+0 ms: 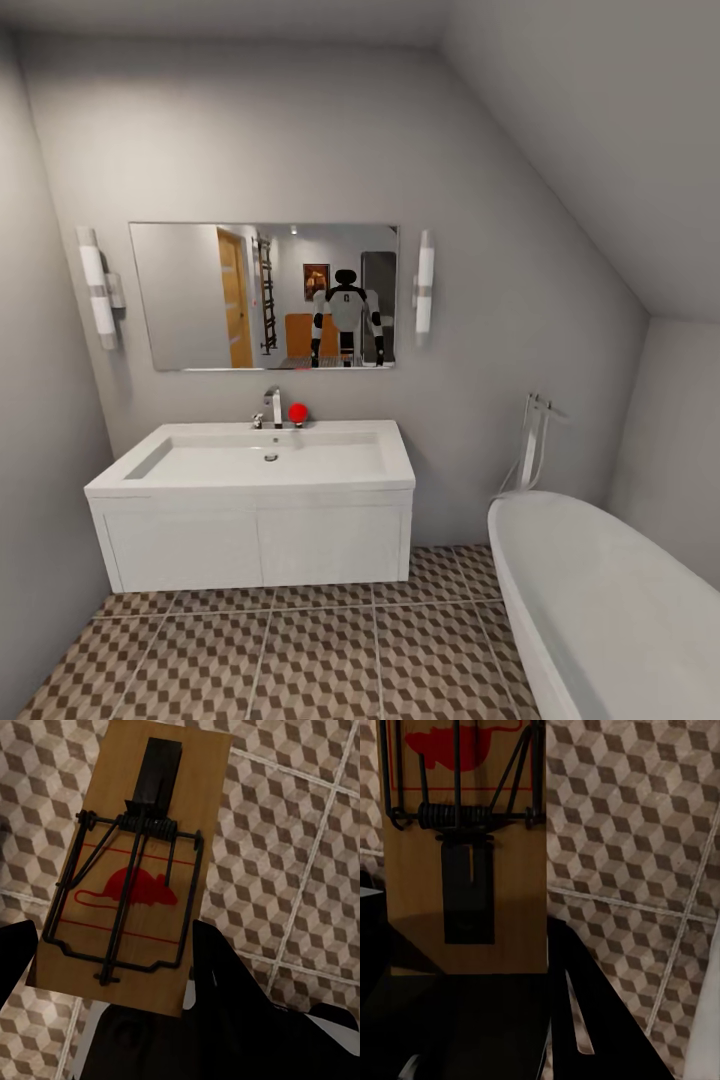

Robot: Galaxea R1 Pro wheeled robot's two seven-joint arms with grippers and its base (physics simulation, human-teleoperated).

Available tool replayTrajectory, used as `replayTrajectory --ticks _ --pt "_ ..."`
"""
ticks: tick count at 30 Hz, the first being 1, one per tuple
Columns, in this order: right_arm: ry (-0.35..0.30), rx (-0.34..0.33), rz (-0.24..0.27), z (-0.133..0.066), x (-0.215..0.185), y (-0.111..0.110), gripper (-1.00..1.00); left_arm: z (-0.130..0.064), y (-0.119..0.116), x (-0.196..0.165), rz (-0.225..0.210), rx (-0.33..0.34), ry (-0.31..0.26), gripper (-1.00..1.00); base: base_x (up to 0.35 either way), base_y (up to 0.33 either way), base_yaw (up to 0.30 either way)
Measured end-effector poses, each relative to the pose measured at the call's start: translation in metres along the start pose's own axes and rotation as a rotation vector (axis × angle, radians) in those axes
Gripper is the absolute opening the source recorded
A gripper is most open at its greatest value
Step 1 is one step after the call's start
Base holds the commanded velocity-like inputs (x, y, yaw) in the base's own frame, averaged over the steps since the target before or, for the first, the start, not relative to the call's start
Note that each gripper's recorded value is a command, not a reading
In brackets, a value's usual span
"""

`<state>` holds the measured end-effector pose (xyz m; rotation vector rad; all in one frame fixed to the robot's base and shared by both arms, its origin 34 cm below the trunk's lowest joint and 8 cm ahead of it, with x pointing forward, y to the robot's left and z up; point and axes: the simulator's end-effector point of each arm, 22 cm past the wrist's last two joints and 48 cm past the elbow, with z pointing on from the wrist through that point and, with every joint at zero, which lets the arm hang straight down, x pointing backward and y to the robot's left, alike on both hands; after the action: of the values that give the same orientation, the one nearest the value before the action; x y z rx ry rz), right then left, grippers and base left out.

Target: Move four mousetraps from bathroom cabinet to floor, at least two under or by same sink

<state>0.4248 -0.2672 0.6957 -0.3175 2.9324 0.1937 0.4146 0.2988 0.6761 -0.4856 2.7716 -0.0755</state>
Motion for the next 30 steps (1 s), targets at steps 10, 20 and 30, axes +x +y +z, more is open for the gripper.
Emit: replayTrajectory --ticks 10,20,30 --pt "-0.004 -0.003 -0.002 0.009 -0.004 0.001 -1.00 0.009 0.006 -0.001 0.001 -0.033 -0.005 -1.00 0.000 0.000 0.000" --pt "-0.009 -0.008 -0.004 0.019 -0.006 0.000 -1.00 0.019 0.007 -0.001 0.001 -0.044 -0.004 -1.00 0.000 0.000 0.000" --pt "-0.031 0.002 -0.013 0.029 -0.011 -0.004 -1.00 0.029 0.007 0.000 0.002 -0.045 -0.001 -1.00 0.000 0.000 0.000"
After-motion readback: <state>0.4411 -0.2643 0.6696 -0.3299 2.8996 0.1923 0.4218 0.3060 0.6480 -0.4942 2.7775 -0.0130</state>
